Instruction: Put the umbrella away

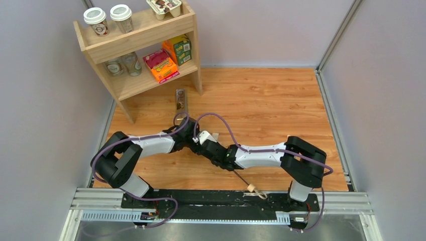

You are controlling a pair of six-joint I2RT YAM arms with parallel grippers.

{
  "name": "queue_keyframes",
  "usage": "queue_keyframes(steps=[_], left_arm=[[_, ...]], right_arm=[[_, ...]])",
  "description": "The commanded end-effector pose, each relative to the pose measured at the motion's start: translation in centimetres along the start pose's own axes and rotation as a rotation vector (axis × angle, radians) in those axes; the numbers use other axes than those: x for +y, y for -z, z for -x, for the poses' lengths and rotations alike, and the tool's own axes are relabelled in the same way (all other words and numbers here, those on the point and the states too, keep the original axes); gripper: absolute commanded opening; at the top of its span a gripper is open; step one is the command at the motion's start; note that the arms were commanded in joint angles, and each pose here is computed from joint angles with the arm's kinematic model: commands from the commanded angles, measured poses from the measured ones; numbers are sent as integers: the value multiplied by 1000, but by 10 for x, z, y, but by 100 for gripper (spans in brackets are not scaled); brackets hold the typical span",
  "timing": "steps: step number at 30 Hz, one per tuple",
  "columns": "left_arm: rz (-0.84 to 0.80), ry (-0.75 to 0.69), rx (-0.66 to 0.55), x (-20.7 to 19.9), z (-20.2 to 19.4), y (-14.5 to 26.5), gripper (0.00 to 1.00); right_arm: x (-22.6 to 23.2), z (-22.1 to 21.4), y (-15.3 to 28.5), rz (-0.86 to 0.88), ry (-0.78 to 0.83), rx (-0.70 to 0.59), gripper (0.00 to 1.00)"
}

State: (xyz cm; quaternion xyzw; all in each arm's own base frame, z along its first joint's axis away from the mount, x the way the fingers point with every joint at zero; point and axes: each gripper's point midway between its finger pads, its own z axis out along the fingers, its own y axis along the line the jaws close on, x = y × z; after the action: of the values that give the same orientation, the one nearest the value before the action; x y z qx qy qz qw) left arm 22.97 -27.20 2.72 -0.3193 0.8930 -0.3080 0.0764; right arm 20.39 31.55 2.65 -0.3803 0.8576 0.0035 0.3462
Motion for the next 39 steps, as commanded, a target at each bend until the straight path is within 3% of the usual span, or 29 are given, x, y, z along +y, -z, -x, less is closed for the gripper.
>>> queue_keyframes(steps=[1,3,11,15,22,25,27,28,29,30,32,35,36,38,39], left_arm=[[202,-128,-72,67,8,13,54],[186,-199,-109,64,15,19,79],[212,-322,-161,61,27,33,80],[156,-231,-77,56,10,17,80],[277,-17,5,77,-8,7,80],[284,8,2,76,-12,6,78],[278,0,-12,75,-10,3,67],[268,-13,-20,73,-8,2,51],[263,-21,-26,75,-7,1,42],[243,-33,-28,71,-7,0,19],[209,-50,-33,68,-6,-1,8],[166,-70,-41,61,-5,0,0],[136,-81,-47,55,-4,0,0],[85,-101,-59,48,-2,3,0],[54,-110,-64,43,-1,6,0]], right_arm=[[5,3,-3,150,-52,-25,0],[17,-1,-2,290,-58,-19,0],[26,-1,10,655,-196,16,0],[28,7,9,703,-254,33,0],[32,24,8,772,-378,58,0],[35,35,9,791,-445,51,0],[40,42,14,836,-471,34,0],[42,42,16,847,-480,38,0],[43,42,18,858,-483,42,0],[43,42,18,863,-484,44,0],[43,43,20,869,-477,41,0],[39,40,25,871,-496,78,0],[35,41,28,866,-511,85,6],[25,39,36,853,-551,97,32],[20,39,41,849,-566,95,40]])
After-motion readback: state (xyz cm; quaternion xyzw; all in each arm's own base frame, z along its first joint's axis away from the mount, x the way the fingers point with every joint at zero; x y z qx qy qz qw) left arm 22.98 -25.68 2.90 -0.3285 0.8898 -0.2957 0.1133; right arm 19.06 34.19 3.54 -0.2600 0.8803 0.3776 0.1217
